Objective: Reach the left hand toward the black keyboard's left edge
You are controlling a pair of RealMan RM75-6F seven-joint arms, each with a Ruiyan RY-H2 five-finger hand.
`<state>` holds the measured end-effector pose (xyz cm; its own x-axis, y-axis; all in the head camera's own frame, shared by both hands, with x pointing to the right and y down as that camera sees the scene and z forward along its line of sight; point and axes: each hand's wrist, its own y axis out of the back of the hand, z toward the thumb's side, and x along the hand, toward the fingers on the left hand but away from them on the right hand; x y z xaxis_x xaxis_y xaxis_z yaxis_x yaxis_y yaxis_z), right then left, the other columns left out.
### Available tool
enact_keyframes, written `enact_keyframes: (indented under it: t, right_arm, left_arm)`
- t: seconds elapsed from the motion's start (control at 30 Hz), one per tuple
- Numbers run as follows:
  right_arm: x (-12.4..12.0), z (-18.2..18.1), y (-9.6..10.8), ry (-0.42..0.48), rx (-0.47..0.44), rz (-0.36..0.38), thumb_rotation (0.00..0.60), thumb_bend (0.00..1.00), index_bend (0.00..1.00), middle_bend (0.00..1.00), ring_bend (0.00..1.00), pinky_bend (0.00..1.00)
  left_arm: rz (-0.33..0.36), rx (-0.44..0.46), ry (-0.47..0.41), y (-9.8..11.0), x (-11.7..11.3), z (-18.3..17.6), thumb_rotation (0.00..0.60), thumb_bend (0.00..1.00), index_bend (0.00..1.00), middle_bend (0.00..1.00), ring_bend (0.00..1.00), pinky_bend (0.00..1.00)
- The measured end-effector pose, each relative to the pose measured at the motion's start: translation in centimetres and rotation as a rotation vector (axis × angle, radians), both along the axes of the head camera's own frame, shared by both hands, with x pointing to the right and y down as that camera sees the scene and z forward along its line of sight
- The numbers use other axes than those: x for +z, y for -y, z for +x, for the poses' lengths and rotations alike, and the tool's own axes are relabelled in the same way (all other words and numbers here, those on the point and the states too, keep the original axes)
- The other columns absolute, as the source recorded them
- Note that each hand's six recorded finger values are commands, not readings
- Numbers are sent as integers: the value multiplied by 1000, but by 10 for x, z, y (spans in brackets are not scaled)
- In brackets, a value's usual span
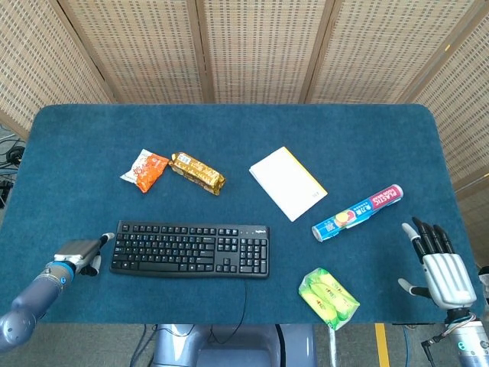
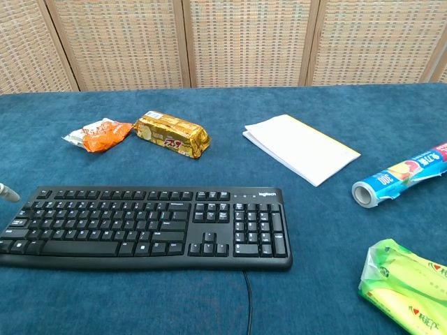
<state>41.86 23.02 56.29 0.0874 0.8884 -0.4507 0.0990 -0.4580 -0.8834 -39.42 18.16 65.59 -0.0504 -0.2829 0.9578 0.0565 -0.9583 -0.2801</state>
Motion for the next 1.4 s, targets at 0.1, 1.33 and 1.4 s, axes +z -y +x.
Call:
enact_keyframes:
  t: [0.1,1.33,1.4]
  right_arm:
    - [0,0,0,1,1,0,600,46,0,0,0,0]
    - [-3,-2,0,7,-8,8,600,42,0,0,0,0]
    - [-3,-2,0,7,-8,8,600,42,0,0,0,0]
  left_arm:
    - [-2,-2,-3,0,1,1,600,780,0,594,617,347]
    - [-25,14,-8,-5,10,11,600,784,0,594,617,347]
    - [-19,10,-13,-3,9,12,600,784,0,594,617,347]
